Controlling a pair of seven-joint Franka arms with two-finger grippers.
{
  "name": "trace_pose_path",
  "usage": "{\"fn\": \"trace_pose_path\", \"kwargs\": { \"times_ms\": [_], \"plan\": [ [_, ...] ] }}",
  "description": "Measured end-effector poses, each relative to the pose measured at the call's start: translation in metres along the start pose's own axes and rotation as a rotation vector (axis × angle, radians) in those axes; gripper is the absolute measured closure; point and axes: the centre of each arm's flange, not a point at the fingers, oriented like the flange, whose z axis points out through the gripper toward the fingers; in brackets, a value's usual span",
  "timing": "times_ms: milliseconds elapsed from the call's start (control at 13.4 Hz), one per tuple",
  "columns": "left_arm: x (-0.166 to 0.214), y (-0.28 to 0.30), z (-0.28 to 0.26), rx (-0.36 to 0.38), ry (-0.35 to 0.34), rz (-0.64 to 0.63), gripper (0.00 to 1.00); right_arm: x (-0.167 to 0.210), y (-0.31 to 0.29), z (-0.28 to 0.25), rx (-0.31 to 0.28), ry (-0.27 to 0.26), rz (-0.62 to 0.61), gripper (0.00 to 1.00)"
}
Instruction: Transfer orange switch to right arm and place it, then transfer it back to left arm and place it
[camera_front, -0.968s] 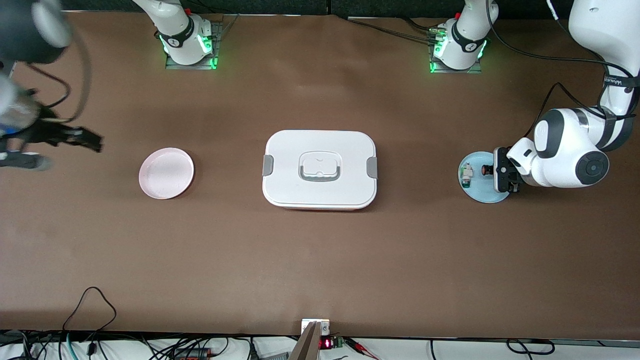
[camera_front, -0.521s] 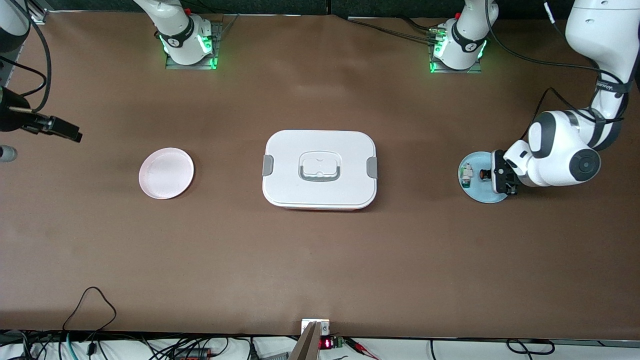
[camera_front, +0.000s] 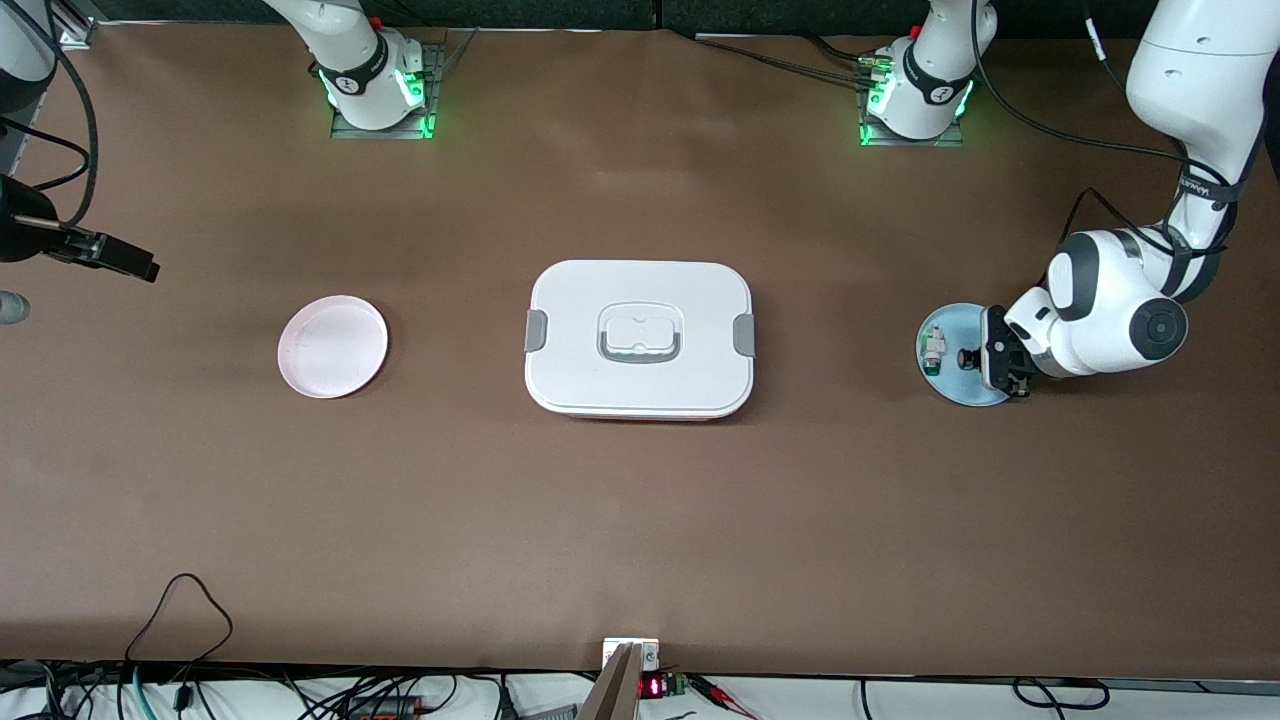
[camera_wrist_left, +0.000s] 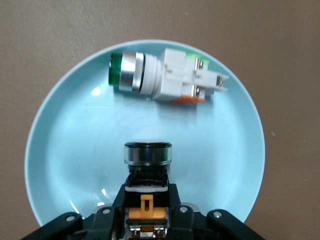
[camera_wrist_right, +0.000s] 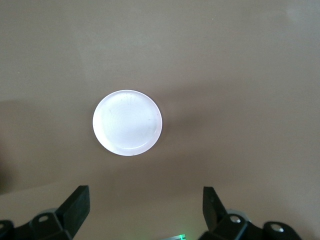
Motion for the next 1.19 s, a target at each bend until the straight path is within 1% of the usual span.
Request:
{"fn": "trace_pose_path", "kwargs": {
  "times_ms": [74, 149, 223, 372, 447, 596, 745, 894, 1043, 1192],
  "plan": [
    [-0.001, 0.000, 0.000, 0.001, 0.001, 0.002, 0.66, -0.001, -0.001, 0.001, 0.002, 0.010, -0.004, 0.00],
    [-0.001, 0.000, 0.001, 0.000, 0.001, 0.003, 0.59, -0.003, -0.001, 0.002, 0.005, 0.026, -0.017, 0.00],
    [-0.002, 0.000, 0.001, 0.001, 0.002, 0.004, 0.49, -0.006, 0.000, 0.004, 0.007, 0.042, -0.050, 0.00],
    [-0.004, 0.000, 0.001, 0.000, 0.003, 0.006, 0.30, -0.017, 0.003, 0.005, 0.010, 0.049, -0.100, 0.00],
    [-0.005, 0.000, 0.001, 0.000, 0.003, 0.006, 0.17, -0.021, 0.005, 0.005, 0.010, 0.049, -0.107, 0.00],
    [-0.005, -0.001, -0.001, -0.008, 0.003, 0.006, 0.00, -0.025, 0.007, 0.008, 0.013, 0.056, -0.110, 0.00],
    [-0.006, -0.005, -0.013, -0.020, 0.003, 0.006, 0.00, -0.032, 0.009, 0.015, 0.017, 0.079, -0.113, 0.00],
    [-0.008, -0.012, -0.036, -0.019, 0.000, 0.004, 0.00, -0.038, 0.012, 0.016, 0.020, 0.087, -0.114, 0.00],
    [-0.010, -0.017, -0.062, -0.041, -0.001, -0.009, 0.00, -0.039, 0.017, 0.015, 0.022, 0.088, -0.113, 0.00],
    [-0.013, -0.022, -0.089, -0.065, -0.002, -0.074, 0.00, -0.039, 0.018, 0.015, 0.022, 0.089, -0.118, 0.00]
  ]
}}
